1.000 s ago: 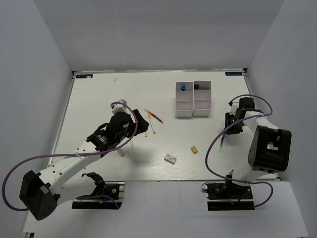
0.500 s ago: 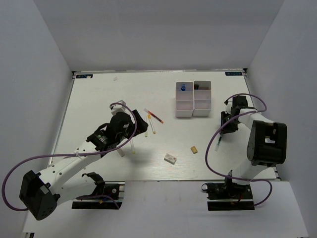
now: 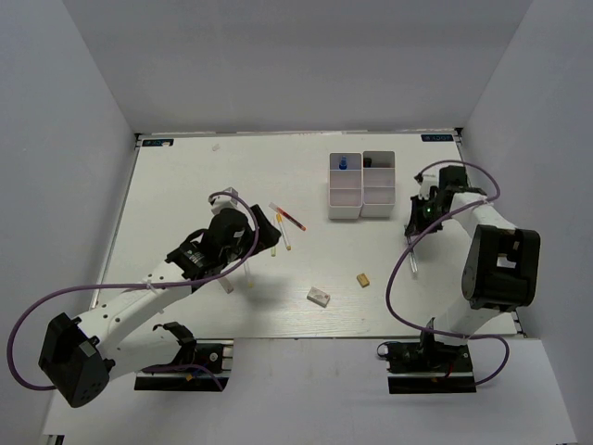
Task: Sort the stationery into containers
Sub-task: Pick up the pen from the center of the board, then place the pen in the storage box.
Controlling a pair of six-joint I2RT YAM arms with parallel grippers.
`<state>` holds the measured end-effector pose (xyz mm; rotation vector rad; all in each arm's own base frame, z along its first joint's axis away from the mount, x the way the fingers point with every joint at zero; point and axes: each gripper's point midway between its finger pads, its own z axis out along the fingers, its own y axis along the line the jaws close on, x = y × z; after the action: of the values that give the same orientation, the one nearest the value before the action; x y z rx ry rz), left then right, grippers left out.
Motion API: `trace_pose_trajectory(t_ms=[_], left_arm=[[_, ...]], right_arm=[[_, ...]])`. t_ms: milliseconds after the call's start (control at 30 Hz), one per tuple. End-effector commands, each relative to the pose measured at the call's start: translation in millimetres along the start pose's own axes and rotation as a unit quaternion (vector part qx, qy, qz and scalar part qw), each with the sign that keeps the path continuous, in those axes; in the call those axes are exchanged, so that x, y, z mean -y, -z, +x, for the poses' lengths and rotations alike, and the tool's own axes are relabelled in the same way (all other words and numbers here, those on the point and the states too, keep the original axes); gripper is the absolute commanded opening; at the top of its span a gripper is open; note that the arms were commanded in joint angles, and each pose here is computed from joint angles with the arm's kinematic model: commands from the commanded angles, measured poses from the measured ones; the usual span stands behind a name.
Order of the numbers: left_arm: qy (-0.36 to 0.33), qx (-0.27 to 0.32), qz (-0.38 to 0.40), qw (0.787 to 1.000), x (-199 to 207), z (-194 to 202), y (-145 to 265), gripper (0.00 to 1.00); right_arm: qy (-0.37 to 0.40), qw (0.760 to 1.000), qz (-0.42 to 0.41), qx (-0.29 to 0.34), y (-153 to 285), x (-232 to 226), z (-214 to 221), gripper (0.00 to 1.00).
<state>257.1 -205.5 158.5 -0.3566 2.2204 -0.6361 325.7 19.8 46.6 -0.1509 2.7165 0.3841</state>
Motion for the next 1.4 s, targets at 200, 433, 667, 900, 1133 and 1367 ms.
trace_pose_trajectory(t_ms=[200, 433, 667, 900, 1133, 1367], left_arm=[[0.048, 0.004, 0.050, 0.998, 35, -10, -4, 1.00], [0.047, -0.023, 0.042, 0.998, 38, -1, -16, 0.98], [0.050, -0.030, 0.040, 0.997, 36, 4, -19, 0.98], [0.054, -0.037, 0.039, 0.997, 36, 7, -21, 0.98], [0.053, -0.039, 0.035, 0.997, 36, 7, -22, 0.98], [0.079, -0.062, 0.044, 0.994, 51, 9, -34, 0.98]], right_arm=[[0.230, 0.921, -0.200, 0.242, 126, -93, -140, 0.00], [0.343, 0.824, -0.299, 0.339, 140, -130, -198, 0.00], [0.406, 0.774, -0.303, 0.380, 121, -133, -238, 0.00], [0.398, 0.777, -0.294, 0.389, 96, -122, -263, 0.00], [0.394, 0.784, -0.305, 0.371, 67, -118, -247, 0.03], [0.395, 0.787, -0.306, 0.361, 53, -116, -236, 0.21]])
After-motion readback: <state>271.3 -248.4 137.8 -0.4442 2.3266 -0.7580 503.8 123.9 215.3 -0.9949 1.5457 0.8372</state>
